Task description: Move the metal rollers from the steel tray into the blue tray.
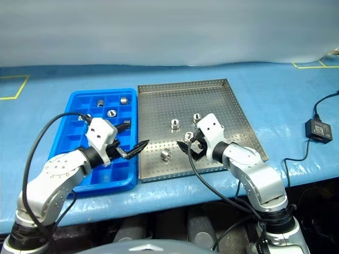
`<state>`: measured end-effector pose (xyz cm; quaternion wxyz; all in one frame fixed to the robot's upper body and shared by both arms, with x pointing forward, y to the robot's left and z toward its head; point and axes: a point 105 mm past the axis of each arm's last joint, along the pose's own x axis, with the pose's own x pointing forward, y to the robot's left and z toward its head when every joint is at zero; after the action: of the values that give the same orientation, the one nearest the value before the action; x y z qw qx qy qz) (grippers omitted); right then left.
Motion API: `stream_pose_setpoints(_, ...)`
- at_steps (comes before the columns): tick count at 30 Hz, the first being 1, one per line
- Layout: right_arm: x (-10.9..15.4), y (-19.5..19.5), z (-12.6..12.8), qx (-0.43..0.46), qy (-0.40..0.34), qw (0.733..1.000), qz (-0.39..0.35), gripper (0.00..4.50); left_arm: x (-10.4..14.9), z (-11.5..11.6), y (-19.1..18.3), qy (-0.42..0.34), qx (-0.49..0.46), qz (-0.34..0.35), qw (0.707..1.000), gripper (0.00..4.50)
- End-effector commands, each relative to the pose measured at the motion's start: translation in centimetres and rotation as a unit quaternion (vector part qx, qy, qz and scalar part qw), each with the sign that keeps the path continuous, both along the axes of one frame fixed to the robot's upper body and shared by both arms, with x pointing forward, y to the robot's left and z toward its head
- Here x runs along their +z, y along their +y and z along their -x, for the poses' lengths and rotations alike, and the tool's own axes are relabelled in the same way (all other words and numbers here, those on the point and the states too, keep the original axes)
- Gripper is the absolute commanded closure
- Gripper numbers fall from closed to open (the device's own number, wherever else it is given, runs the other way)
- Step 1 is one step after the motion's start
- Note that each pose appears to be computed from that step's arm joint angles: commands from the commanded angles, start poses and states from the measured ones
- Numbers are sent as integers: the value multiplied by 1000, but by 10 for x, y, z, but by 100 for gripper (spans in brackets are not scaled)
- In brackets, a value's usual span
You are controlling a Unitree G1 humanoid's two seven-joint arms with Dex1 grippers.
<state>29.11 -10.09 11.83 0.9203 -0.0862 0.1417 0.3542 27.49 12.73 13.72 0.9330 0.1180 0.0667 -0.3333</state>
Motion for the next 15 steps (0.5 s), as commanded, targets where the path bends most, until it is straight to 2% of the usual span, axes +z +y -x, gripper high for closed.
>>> stream_pose_setpoints(1, 13, 2, -2, 6, -30, 999, -6, 0, 15, 4, -2, -30, -4, 4, 1000, 4)
stream_pose_setpoints(15, 16, -2, -6, 1, -41, 999, 3, 0, 16, 5, -1, -34, 2, 4, 999, 4)
